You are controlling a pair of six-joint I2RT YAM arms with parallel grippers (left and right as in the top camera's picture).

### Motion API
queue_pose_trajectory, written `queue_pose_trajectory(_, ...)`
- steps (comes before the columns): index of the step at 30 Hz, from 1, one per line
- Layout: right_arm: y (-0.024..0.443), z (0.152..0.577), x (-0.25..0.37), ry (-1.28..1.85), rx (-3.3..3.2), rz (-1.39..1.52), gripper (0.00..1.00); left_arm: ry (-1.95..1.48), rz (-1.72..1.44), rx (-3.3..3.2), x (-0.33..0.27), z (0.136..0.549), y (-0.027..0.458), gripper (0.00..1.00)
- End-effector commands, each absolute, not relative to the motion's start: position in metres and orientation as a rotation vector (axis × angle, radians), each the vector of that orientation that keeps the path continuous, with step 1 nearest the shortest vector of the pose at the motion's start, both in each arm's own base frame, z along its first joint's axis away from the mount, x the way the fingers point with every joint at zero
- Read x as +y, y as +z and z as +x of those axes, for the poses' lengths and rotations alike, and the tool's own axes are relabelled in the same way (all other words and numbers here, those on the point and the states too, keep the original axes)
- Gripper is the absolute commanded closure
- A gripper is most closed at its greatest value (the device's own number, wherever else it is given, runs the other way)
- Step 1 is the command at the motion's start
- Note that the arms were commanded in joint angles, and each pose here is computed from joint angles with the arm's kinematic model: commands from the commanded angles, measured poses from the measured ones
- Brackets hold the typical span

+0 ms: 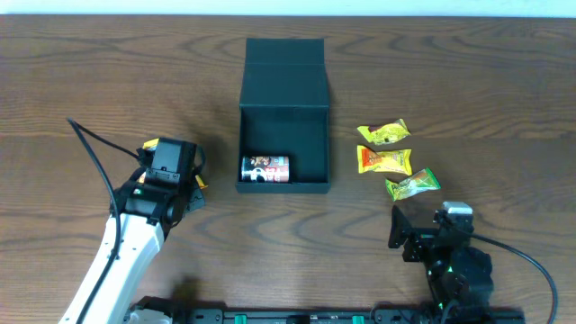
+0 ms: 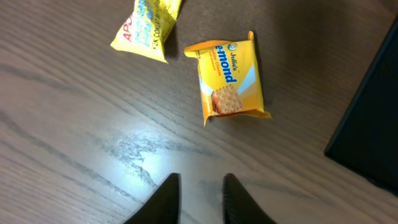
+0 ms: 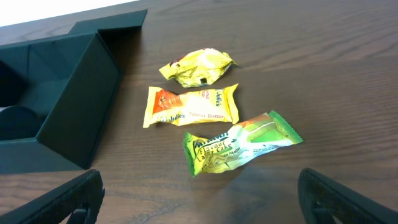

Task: Pack container
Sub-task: 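Withdraw the left gripper toward the yellow Le-mond packet, then grasp the yellow Le-mond cheese packet with the left gripper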

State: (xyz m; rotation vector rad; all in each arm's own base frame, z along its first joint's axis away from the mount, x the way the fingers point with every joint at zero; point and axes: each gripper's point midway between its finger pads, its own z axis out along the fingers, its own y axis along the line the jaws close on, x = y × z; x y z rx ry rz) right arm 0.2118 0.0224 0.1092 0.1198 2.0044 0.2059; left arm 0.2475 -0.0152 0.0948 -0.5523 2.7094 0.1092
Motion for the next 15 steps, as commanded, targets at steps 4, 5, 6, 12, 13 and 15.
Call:
queue_pose_trajectory(4, 0.106, 0.212, 0.022, 0.210, 2.007, 0.133, 0.01, 0.080, -0.629, 2.727, -0.020, 0.257, 0.078, 0.39)
queue_pose_trajectory(5, 0.106, 0.212, 0.022, 0.210, 2.007, 0.133, 0.01, 0.072, -0.631, 2.730, -0.022, 0.259, 0.075, 0.33)
queue_pose_trajectory(6, 0.106, 0.212, 0.022, 0.210, 2.007, 0.133, 0.01, 0.070, -0.651, 2.731, -0.023, 0.260, 0.073, 0.28)
queue_pose_trajectory(12, 0.106, 0.212, 0.022, 0.210, 2.007, 0.133, 0.01, 0.113, -0.742, 2.786, -0.023, 0.260, 0.048, 0.11)
queue_pose_trajectory(13, 0.106, 0.212, 0.022, 0.210, 2.007, 0.133, 0.01, 0.124, -0.760, 2.798, -0.022, 0.258, 0.043, 0.11)
queue_pose_trajectory(15, 0.106, 0.212, 0.022, 0.210, 2.007, 0.133, 0.01, 0.124, -0.770, 2.839, -0.025, 0.255, 0.033, 0.11)
